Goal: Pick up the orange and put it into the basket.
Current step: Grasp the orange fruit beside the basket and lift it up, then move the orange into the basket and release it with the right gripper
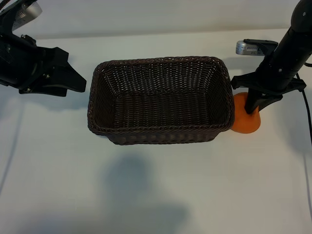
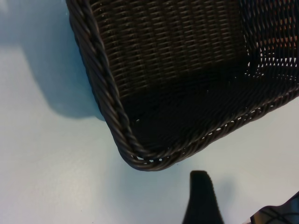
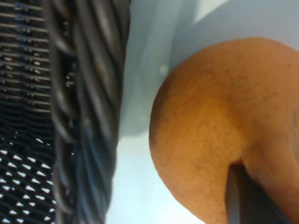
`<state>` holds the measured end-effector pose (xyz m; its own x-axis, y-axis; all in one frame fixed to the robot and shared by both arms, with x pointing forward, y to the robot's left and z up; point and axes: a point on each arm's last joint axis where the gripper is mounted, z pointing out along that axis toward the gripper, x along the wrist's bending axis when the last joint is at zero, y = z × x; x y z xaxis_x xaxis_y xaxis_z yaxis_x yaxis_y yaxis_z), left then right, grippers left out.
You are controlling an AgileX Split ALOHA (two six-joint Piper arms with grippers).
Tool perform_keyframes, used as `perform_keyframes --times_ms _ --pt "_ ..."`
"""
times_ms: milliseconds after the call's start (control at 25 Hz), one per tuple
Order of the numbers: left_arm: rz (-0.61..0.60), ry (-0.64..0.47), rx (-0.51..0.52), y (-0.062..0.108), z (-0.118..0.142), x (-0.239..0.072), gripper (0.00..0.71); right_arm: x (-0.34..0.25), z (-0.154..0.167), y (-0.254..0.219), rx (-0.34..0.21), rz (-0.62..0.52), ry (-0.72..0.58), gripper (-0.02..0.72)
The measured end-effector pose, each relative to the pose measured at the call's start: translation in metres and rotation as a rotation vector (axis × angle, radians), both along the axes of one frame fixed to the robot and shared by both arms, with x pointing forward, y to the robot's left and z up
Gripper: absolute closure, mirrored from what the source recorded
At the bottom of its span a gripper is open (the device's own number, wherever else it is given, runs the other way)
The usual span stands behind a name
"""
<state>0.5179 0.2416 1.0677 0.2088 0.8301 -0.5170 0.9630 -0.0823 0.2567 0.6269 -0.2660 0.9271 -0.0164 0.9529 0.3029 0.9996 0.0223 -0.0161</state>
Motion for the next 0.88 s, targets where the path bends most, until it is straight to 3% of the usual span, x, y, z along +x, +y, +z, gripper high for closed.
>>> perform_keyframes --times_ms 280,560,880 --pt "0.000 0.000 0.000 0.000 0.000 0.000 0.185 0.001 0.003 0.000 0.000 0.006 0.005 0.614" --pt "-0.003 0.001 0.000 0.000 0.000 0.000 0.185 0.013 0.031 -0.001 -0.011 0.034 0.006 0.616" --pt "-0.005 0.000 0.000 0.000 0.000 0.000 0.185 0.018 0.059 -0.019 -0.120 -0.009 -0.052 0.616"
